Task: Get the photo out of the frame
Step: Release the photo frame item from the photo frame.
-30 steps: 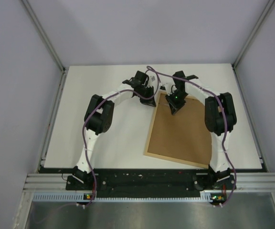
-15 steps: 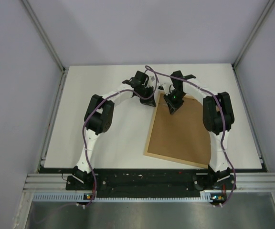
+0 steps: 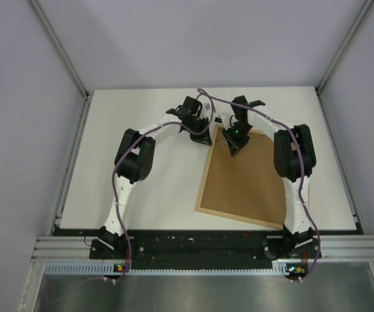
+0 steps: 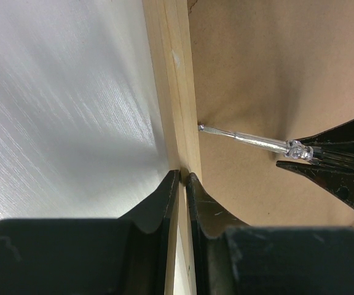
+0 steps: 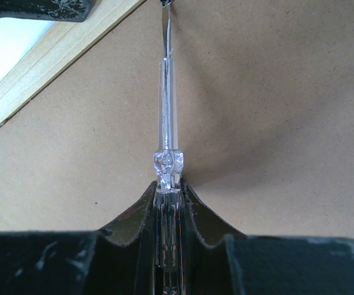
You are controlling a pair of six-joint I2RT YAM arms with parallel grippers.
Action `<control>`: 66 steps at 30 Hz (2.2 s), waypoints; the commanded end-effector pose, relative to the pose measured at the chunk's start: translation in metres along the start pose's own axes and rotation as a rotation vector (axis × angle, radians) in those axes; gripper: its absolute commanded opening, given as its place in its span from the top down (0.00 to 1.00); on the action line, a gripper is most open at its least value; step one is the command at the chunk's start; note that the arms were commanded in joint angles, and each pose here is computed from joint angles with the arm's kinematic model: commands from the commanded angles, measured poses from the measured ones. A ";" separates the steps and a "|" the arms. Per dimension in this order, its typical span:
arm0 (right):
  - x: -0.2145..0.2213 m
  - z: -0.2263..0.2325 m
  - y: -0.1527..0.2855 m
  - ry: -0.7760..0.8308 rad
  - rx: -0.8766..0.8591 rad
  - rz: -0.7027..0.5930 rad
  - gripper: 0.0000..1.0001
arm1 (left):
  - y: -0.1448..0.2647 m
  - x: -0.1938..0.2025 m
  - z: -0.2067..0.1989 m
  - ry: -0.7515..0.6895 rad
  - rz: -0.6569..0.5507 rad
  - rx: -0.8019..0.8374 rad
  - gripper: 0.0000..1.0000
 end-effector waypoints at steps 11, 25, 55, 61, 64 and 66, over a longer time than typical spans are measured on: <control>-0.022 0.011 -0.074 0.092 -0.091 -0.002 1.00 | -0.017 0.024 -0.023 -0.086 0.076 0.040 0.87; -0.096 0.036 -0.022 0.231 0.022 -0.084 1.00 | -0.021 0.033 -0.027 -0.110 0.102 0.046 0.87; -0.157 0.103 0.011 0.188 -0.155 -0.351 1.00 | 0.000 0.026 -0.015 0.023 0.072 0.144 0.89; -0.156 0.103 0.007 0.173 -0.086 -0.327 1.00 | 0.007 0.025 -0.014 0.004 0.052 0.129 0.89; -0.138 0.094 0.013 0.167 -0.045 -0.283 1.00 | 0.016 0.017 -0.005 0.017 0.018 0.110 0.88; -0.126 0.089 0.028 0.153 -0.025 -0.278 1.00 | 0.022 0.010 0.000 0.021 -0.004 0.099 0.87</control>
Point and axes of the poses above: each gripper's point midway between its finger pads, its own y axis back along the fingers, its own z axis along the line the jaws close on, x = y × z, the point moved 5 cm from there along y, back along the fingers, and after that the axes turned 3 degrees about y, right-handed, at the moved point
